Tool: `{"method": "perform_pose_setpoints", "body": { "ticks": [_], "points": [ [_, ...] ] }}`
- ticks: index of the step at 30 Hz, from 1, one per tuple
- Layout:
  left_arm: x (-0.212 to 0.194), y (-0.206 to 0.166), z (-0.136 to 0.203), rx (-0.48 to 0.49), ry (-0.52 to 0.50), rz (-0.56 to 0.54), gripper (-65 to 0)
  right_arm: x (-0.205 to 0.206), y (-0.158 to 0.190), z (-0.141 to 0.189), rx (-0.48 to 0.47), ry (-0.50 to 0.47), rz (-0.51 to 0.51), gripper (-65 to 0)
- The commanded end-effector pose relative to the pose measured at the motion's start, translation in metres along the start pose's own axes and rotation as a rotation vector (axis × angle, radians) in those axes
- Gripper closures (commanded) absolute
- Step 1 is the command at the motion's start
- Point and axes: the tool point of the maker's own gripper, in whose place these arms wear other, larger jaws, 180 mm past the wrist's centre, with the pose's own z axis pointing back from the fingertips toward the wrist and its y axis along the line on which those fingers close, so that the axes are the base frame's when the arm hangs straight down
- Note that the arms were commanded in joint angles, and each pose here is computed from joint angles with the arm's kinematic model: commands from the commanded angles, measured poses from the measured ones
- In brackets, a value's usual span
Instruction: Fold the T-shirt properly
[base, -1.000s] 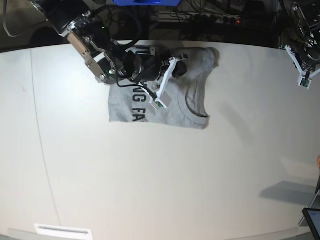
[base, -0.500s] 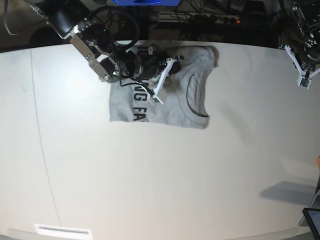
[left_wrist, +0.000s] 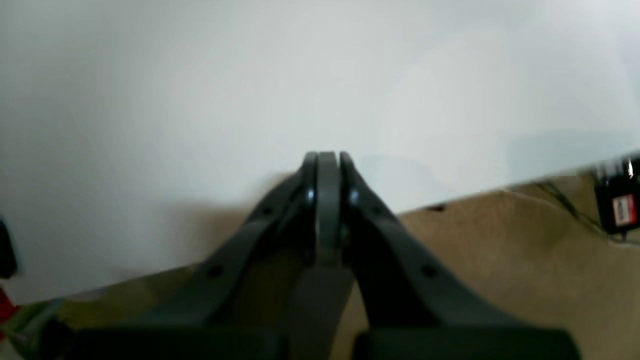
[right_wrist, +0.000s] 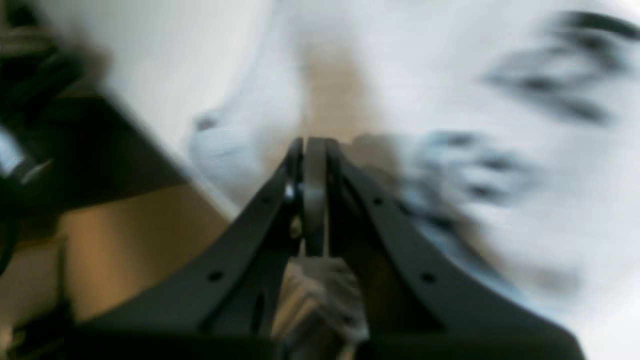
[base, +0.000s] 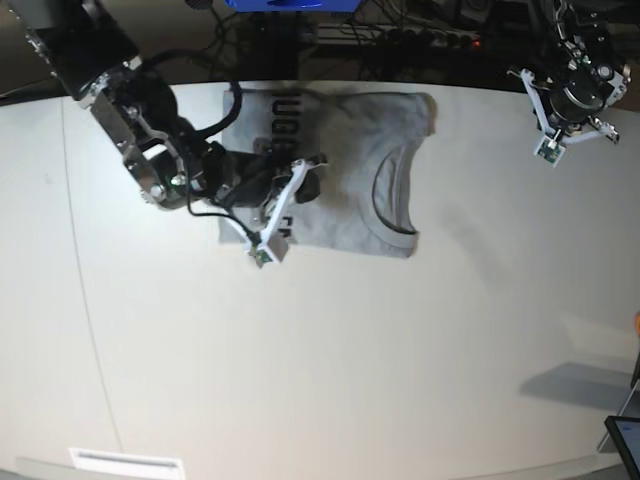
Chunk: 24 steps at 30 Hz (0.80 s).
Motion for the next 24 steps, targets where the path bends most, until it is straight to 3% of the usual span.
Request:
{"method": "perform_pose_setpoints", "body": {
  "ticks": [1, 9, 14, 24],
  "points": [
    [0.001, 0.002, 0.004, 0.010, -0.006, -0.019, -0.5, 0.024, -0.005, 0.010, -0.017, -0.066, 0.022, -0.3],
    [-0.007, -0.062, -0.003, -0.165, 0.021, -0.112, -0.5, 0.050, -0.062, 0.034, -0.243, -0.135, 0.117, -0.3],
    [0.007, -0.104, -0.007, -0.271, -0.012, -0.170, -0.5, 0.052, -0.063, 0.034, -0.255, -0.145, 0.126, -0.3],
    [0.039, -0.142, -0.009, -0.346, -0.096, -0.148, -0.3, 0.058, -0.088, 0.031, -0.309, -0.128, 0.096, -0.3]
  ]
}}
